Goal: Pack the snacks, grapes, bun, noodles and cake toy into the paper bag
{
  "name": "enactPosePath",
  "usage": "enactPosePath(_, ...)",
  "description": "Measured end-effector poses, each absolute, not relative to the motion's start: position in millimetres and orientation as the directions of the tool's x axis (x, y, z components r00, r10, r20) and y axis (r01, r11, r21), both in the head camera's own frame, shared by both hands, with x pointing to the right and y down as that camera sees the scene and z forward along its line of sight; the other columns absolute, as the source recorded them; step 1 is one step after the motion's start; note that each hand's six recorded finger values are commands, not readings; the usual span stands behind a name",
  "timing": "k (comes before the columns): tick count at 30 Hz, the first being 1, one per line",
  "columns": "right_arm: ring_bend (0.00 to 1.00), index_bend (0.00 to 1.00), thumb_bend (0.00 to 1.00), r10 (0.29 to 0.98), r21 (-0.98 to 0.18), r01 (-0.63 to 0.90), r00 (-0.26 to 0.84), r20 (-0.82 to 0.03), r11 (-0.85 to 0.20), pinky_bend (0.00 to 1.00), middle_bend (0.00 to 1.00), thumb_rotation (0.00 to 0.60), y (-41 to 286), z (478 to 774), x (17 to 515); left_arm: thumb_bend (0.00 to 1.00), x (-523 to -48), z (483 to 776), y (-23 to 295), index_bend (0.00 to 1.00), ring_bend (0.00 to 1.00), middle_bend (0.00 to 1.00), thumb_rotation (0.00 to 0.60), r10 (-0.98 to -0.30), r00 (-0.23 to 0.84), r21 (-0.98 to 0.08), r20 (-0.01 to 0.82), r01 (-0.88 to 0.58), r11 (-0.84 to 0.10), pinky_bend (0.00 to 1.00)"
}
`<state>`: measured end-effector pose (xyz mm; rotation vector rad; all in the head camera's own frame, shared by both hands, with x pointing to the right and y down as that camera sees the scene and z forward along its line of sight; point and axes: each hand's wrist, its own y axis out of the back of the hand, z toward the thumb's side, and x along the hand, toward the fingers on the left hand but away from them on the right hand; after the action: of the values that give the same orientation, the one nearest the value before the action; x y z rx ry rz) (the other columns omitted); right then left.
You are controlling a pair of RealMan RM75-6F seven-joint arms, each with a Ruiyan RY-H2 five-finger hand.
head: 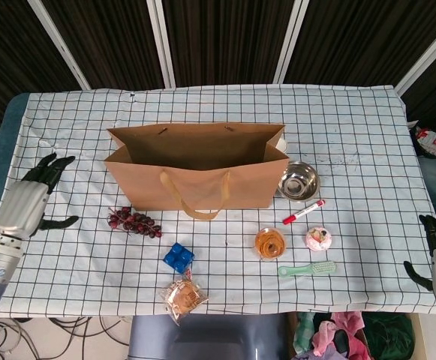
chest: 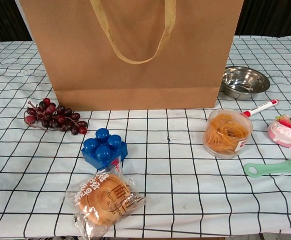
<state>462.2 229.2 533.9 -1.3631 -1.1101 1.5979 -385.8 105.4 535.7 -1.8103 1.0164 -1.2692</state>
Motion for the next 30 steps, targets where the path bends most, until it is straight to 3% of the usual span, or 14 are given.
enactPosePath(7,0.19,0.08,0.19,0.928,-0.939,-0.002,-0.156,-0.338,-0.343,0.25,0.09,0.600,229,533,463,0.00,-429,602,132,0.08,0.03,0.13,0.600,-0.828,0.172,-0.802,0.533,-0.210,-0.560,0.18)
enactPosePath(15,0.19,0.08,0.19,0.927,-0.939,0.005,-0.153,-0.342,-0.345,0.25,0.09,0.600,229,533,462,0.00,-402,674,150,0.09,0.03,0.14,0.600,-0.718,0.226,-0.702,0.658,-0.160,-0.694,0.18)
enactPosePath(21,0.19,0.08,0.19,0.927,-0.939,0.009,-0.154,-0.341,-0.344,0.25,0.09,0.600,229,533,463,0.02,-371,700,152,0.15,0.09,0.19,0.600,-0.687,0.264,-0.674,0.677,-0.154,-0.722,0.19)
enactPosePath(26,0.19,0.08,0.19,0.928,-0.940,0.015,-0.158,-0.338,-0.340,0.25,0.09,0.600,228,532,464,0.12,-351,710,146,0.20,0.09,0.23,0.600,-0.688,0.293,-0.678,0.664,-0.152,-0.719,0.19)
enactPosePath(30,0.19,0.08,0.19,0.928,-0.940,0.016,-0.157,-0.339,-0.341,0.25,0.09,0.600,228,532,465,0.14,-337,713,140,0.21,0.11,0.25,0.600,-0.691,0.316,-0.685,0.650,-0.151,-0.713,0.20)
